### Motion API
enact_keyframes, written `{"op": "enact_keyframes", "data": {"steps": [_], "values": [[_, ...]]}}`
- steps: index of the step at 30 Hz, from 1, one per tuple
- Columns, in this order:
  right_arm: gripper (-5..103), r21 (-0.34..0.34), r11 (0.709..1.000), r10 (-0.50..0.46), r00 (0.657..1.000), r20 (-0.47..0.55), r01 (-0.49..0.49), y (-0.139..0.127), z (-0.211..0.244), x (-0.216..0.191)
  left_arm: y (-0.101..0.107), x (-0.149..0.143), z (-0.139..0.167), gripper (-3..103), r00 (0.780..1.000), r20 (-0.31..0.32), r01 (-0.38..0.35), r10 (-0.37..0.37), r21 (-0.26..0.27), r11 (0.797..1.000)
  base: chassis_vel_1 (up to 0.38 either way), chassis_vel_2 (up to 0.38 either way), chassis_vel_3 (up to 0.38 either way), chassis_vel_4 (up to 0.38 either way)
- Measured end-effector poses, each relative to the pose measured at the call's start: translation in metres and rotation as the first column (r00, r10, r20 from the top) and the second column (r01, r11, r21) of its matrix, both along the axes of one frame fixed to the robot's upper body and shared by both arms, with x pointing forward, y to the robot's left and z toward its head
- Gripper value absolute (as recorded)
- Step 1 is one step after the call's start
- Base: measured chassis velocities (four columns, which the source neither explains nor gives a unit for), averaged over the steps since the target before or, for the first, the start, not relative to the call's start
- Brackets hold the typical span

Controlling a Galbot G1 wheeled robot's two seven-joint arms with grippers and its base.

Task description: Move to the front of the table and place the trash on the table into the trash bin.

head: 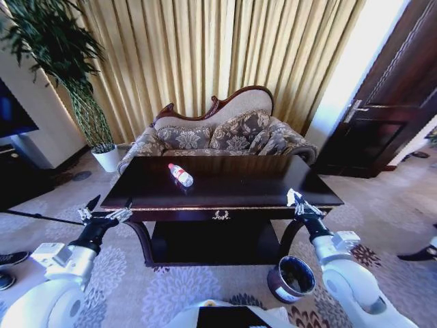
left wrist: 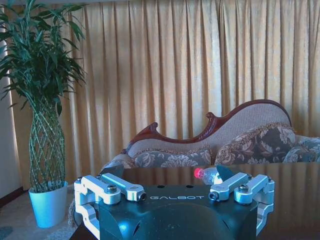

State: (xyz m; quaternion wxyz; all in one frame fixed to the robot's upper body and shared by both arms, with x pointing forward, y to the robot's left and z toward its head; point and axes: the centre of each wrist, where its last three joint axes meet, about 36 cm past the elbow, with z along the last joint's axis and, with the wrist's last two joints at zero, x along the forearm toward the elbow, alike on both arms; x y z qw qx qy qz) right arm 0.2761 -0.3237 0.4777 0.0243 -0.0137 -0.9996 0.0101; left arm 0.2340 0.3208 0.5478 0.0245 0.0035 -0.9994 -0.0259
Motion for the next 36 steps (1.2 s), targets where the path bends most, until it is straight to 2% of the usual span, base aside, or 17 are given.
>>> {"op": "enact_keyframes", "data": {"steps": [3,6,10,12,13,15,18,20,21,22,23,25,26,28,31,36], "values": [[0,-0.009,1.000,-0.006,1.000,-0.021,0.006,-0.005,-0.008,0.002,0.000,0.000,-0.001,100,1.000,0.000,-0.001,0.001,-0.003,1.000,0.080,-0.078,-0.079,0.080],[0,-0.039,0.999,-0.027,0.995,-0.100,0.024,-0.022,-0.037,0.006,0.000,0.000,-0.001,100,1.000,0.004,-0.001,0.001,-0.008,1.000,0.053,-0.038,-0.059,0.045],[0,-0.015,0.999,-0.054,0.979,-0.194,0.052,-0.033,-0.059,0.008,-0.001,0.000,0.000,100,1.000,0.009,0.000,0.000,-0.010,1.000,0.000,0.000,0.000,0.000],[0,0.006,0.995,-0.089,0.954,-0.288,0.095,-0.046,-0.083,0.015,-0.002,-0.001,0.000,100,1.000,0.012,-0.003,0.003,-0.016,1.000,0.000,0.000,0.000,0.000],[0,0.006,0.995,-0.089,0.954,-0.288,0.095,-0.046,-0.083,0.015,-0.002,-0.001,0.000,100,1.000,0.012,-0.003,0.003,-0.016,1.000,0.000,0.000,0.000,0.000],[0,-0.025,0.991,-0.135,0.930,-0.341,0.135,-0.058,-0.106,0.021,-0.002,-0.002,0.000,100,1.000,0.015,-0.005,0.006,-0.021,1.000,0.000,0.000,0.000,0.000],[0,-0.105,0.974,-0.228,0.875,-0.427,0.202,-0.086,-0.152,0.031,-0.002,-0.003,-0.001,100,1.000,0.024,-0.013,0.014,-0.029,0.999,0.000,0.000,0.000,0.000],[0,-0.125,0.970,-0.244,0.865,-0.439,0.210,-0.091,-0.159,0.032,-0.002,-0.003,-0.001,100,1.000,0.026,-0.014,0.015,-0.032,0.999,0.000,0.000,0.000,0.000],[0,-0.180,0.957,-0.286,0.839,-0.464,0.227,-0.106,-0.178,0.036,0.000,-0.004,0.000,100,0.999,0.028,-0.019,0.020,-0.036,0.999,0.000,0.000,0.000,0.000],[0,-0.202,0.951,-0.304,0.828,-0.472,0.235,-0.111,-0.185,0.037,0.000,-0.004,0.000,100,0.999,0.029,-0.021,0.023,-0.037,0.999,0.000,0.000,0.000,0.000],[0,-0.202,0.951,-0.304,0.828,-0.472,0.235,-0.111,-0.185,0.037,0.000,-0.004,0.000,100,0.999,0.029,-0.021,0.023,-0.037,0.999,0.000,0.000,0.000,0.000],[0,-0.254,0.930,-0.362,0.791,-0.494,0.267,-0.127,-0.204,0.039,0.001,-0.005,0.000,100,0.999,0.029,-0.027,0.028,-0.038,0.999,0.000,0.000,0.000,0.000],[0,-0.283,0.916,-0.396,0.759,-0.516,0.286,-0.137,-0.219,0.038,0.002,-0.006,-0.001,100,0.999,0.028,-0.032,0.033,-0.040,0.999,0.000,0.000,0.000,0.000],[0,-0.293,0.911,-0.407,0.749,-0.523,0.290,-0.140,-0.223,0.038,0.002,-0.007,-0.001,100,0.999,0.028,-0.033,0.034,-0.041,0.999,0.000,0.000,0.000,0.000],[0,-0.345,0.894,-0.440,0.708,-0.552,0.287,-0.151,-0.246,0.029,0.001,-0.007,-0.001,100,0.999,0.030,-0.034,0.035,-0.045,0.998,0.000,0.000,0.000,0.000],[0,-0.357,0.899,-0.427,0.695,-0.578,0.256,-0.149,-0.257,0.018,0.000,-0.005,-0.001,100,0.999,0.036,-0.028,0.030,-0.050,0.998,0.000,0.000,0.000,0.000]]}}
